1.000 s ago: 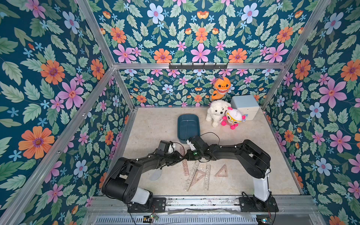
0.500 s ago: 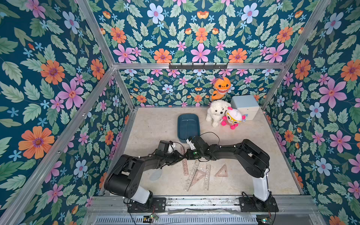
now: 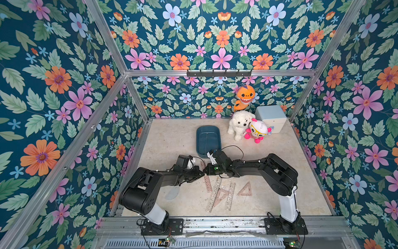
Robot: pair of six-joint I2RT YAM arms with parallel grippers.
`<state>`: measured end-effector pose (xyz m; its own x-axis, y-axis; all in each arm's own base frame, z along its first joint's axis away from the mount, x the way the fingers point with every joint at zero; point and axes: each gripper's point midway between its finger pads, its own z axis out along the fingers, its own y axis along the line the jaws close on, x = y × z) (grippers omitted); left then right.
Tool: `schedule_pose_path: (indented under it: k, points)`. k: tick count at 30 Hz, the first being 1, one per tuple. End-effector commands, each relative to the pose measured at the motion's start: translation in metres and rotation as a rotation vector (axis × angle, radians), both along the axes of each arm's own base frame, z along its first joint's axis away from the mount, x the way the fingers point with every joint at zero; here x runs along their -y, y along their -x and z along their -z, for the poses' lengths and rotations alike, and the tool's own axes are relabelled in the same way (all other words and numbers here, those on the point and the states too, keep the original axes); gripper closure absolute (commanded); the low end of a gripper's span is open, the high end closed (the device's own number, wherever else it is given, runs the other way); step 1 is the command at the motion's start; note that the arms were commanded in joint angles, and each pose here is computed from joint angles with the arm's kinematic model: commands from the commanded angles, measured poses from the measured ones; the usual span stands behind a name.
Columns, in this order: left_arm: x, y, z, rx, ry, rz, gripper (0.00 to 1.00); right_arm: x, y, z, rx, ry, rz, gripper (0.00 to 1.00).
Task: Put the scattered rulers into the storage box
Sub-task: Pick up the ruler from the center of the board.
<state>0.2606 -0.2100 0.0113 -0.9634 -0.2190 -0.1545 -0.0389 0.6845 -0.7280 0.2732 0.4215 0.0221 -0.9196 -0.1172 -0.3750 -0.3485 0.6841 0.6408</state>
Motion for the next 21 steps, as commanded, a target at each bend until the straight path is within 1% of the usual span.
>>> schedule_pose_path:
  k: [1,3,6,9,12,15,18,21]
  points:
    - [-0.026,0.019,0.034,-0.095,-0.176,-0.039,1.0,0.014,0.021,0.014,-0.094,0.07,-0.027,1.0]
    - [-0.027,0.019,0.032,-0.088,-0.177,-0.037,1.0,0.015,0.016,-0.001,-0.077,0.05,-0.022,1.0]
    - [-0.028,0.018,0.028,-0.07,-0.185,-0.04,1.0,0.016,0.009,-0.025,-0.062,-0.005,-0.011,0.96]
    - [-0.029,0.017,0.023,-0.054,-0.189,-0.037,1.0,0.018,0.005,-0.04,-0.053,-0.043,-0.003,0.94]
    - [-0.029,0.017,0.02,-0.043,-0.187,-0.034,1.0,0.018,0.006,-0.038,-0.071,-0.056,0.0,0.92]
    - [-0.029,0.016,0.016,-0.031,-0.181,-0.031,1.0,0.02,0.009,-0.025,-0.109,-0.055,0.006,0.88]
    - [-0.029,0.016,0.011,-0.019,-0.177,-0.029,1.0,0.02,0.01,-0.014,-0.14,-0.068,0.009,0.86]
    - [-0.028,0.015,0.004,0.0,-0.169,-0.026,1.0,0.02,0.009,-0.013,-0.157,-0.092,0.016,0.84]
